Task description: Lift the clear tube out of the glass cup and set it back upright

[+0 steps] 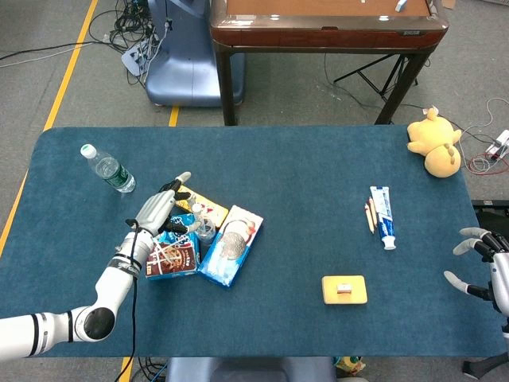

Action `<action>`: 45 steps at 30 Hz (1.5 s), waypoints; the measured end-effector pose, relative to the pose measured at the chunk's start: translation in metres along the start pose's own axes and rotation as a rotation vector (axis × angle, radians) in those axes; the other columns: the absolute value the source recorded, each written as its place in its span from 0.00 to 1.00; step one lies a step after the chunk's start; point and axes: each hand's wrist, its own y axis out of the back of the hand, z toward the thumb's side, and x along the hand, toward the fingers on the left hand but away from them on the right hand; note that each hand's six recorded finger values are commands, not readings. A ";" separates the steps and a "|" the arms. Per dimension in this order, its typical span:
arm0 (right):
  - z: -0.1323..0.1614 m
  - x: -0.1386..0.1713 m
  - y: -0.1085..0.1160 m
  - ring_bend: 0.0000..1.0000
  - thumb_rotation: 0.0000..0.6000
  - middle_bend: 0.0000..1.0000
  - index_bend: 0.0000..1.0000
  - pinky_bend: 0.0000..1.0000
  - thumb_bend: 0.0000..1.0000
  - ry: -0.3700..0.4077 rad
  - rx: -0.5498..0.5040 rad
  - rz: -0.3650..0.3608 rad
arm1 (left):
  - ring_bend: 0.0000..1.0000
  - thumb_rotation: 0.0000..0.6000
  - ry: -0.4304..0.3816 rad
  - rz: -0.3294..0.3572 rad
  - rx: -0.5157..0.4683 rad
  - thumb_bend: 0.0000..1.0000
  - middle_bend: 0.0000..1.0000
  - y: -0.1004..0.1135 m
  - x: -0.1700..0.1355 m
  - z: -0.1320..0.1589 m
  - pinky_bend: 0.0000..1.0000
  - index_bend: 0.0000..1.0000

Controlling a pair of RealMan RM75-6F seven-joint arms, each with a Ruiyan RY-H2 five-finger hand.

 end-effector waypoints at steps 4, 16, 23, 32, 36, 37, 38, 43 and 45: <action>0.000 0.000 0.000 0.27 1.00 0.32 0.53 0.50 0.01 -0.001 -0.001 -0.001 | 0.00 1.00 0.005 -0.004 0.008 0.28 0.00 -0.003 0.000 -0.002 0.00 0.58; -0.001 0.000 0.000 0.27 1.00 0.32 0.53 0.50 0.01 -0.003 0.000 0.001 | 0.00 1.00 0.024 -0.031 0.009 0.28 0.00 -0.014 0.002 -0.007 0.00 0.55; -0.001 0.000 0.001 0.27 1.00 0.32 0.53 0.50 0.01 -0.003 -0.002 -0.001 | 0.00 1.00 0.025 -0.041 0.013 0.28 0.00 -0.020 0.004 -0.008 0.00 0.46; -0.002 0.000 0.002 0.27 1.00 0.32 0.53 0.50 0.01 -0.005 -0.006 -0.005 | 0.00 1.00 0.030 -0.049 0.018 0.28 0.00 -0.023 0.003 -0.010 0.00 0.42; -0.002 0.000 0.002 0.27 1.00 0.32 0.53 0.50 0.01 -0.004 -0.006 -0.003 | 0.00 1.00 0.034 -0.046 0.019 0.28 0.00 -0.021 0.002 -0.011 0.00 0.39; -0.002 0.000 0.002 0.27 1.00 0.32 0.53 0.50 0.01 -0.004 -0.006 -0.003 | 0.00 1.00 0.034 -0.045 0.020 0.28 0.00 -0.021 0.002 -0.012 0.00 0.38; -0.002 0.000 0.002 0.27 1.00 0.32 0.53 0.50 0.01 -0.003 -0.006 -0.002 | 0.00 1.00 0.035 -0.043 0.021 0.28 0.00 -0.020 0.001 -0.012 0.00 0.38; -0.001 0.000 0.001 0.27 1.00 0.32 0.53 0.50 0.01 -0.002 -0.004 0.000 | 0.00 1.00 0.042 -0.029 0.025 0.28 0.00 -0.014 -0.003 -0.015 0.00 0.37; -0.001 0.000 0.000 0.27 1.00 0.32 0.53 0.50 0.01 -0.001 -0.003 0.001 | 0.00 1.00 0.045 -0.019 0.030 0.28 0.00 -0.010 -0.006 -0.017 0.00 0.37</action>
